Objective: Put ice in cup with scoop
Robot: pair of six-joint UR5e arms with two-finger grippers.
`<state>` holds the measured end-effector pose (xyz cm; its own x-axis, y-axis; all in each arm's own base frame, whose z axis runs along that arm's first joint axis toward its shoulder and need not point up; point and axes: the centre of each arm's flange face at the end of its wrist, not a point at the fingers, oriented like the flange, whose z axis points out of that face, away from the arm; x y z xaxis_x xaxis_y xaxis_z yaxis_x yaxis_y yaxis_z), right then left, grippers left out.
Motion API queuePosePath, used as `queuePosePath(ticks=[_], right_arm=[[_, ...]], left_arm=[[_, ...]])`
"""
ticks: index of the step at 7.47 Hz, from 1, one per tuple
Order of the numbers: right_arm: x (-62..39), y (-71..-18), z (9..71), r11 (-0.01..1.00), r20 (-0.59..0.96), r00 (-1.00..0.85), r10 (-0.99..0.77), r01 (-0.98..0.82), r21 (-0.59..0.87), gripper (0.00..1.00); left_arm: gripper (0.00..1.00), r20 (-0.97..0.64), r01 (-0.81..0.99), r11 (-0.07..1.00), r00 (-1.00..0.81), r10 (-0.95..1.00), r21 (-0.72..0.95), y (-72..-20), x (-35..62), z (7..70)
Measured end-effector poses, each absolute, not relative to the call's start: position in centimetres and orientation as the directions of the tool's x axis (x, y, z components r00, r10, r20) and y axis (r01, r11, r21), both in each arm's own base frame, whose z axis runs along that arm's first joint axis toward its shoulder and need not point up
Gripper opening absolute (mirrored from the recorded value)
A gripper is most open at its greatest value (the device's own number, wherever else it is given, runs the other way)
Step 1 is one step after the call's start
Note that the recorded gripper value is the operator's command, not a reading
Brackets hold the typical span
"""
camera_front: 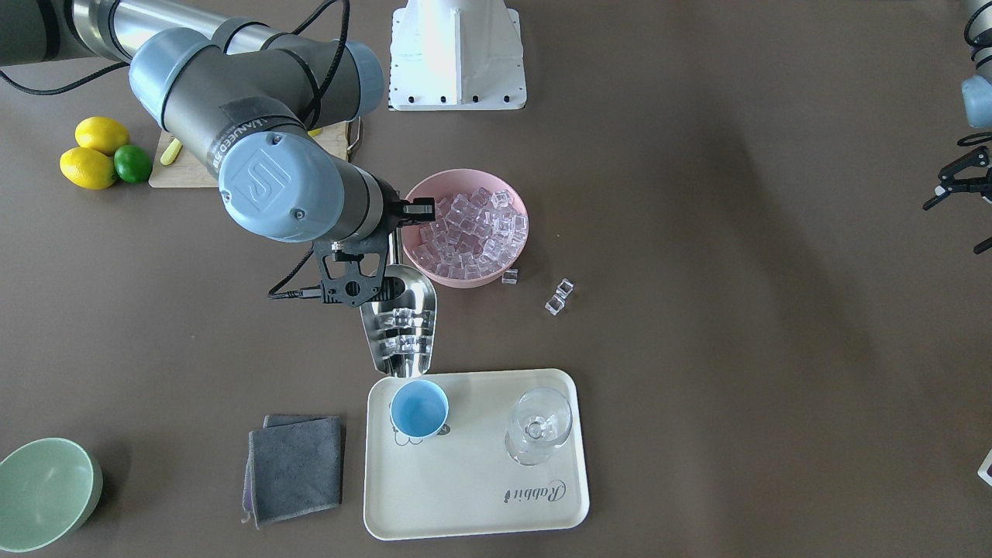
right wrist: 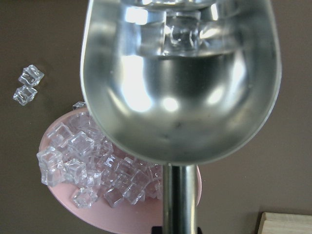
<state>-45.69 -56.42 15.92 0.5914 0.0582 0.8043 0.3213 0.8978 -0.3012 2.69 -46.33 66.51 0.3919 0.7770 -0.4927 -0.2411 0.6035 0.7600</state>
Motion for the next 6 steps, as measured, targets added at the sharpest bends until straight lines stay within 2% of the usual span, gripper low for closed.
queuePosePath(ticks=[3, 6], right_arm=[[-44.6, -57.1, 15.1, 0.883, 0.828, 0.552, 0.095, 0.337, -0.326, 0.0], [-42.7, -59.4, 13.8, 0.874, 0.851, 0.506, 0.141, 0.339, -0.346, 0.0]], left_arm=[[0.99, -0.57, -0.206, 0.719, 0.483, 0.665, 0.664, -43.5, -1.4, 71.1], [0.99, -0.748, -0.179, 0.906, 0.514, 0.419, 0.384, -46.3, -3.2, 68.6]])
